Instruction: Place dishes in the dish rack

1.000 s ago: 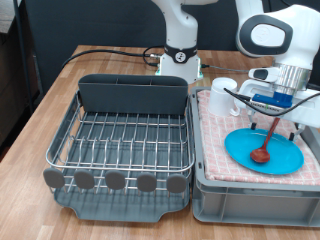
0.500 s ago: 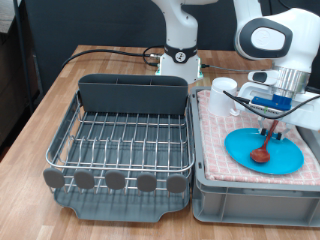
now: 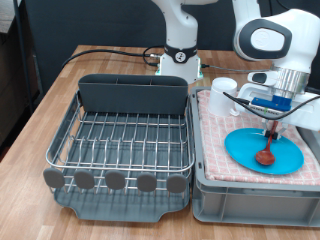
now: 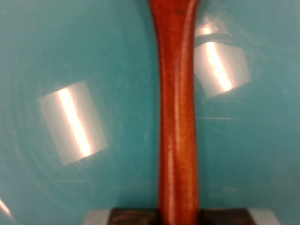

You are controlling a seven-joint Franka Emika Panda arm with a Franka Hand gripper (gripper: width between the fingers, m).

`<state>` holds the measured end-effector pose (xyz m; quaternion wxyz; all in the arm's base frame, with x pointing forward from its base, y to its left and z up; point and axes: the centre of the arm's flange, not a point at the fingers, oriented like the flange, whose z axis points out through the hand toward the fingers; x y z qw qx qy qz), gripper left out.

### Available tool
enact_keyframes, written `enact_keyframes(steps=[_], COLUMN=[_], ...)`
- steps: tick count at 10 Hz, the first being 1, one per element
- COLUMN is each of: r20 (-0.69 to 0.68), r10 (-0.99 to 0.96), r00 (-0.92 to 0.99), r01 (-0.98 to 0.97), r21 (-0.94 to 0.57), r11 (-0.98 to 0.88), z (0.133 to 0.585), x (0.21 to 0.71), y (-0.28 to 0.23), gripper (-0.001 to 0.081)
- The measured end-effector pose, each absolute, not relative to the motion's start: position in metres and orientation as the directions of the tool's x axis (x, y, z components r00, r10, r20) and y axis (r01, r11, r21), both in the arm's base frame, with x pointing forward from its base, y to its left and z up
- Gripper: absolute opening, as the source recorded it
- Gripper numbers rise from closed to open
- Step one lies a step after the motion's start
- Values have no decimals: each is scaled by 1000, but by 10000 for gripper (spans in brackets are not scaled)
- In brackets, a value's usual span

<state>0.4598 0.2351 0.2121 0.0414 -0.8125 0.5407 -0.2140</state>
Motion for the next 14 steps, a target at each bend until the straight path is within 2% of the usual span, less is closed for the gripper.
enact_keyframes(steps=[8, 10, 12, 14], r20=[265, 262, 261, 273], r10=[-923, -944, -965, -962], r00=[279, 203, 33, -11], r01=[-914, -945, -975, -972], r21=[-222, -202, -202, -230], r11=[-341, -259, -88, -54], z=[296, 313, 326, 338], x=[465, 454, 437, 418], y=[225, 213, 203, 196], gripper=[91, 91, 91, 91])
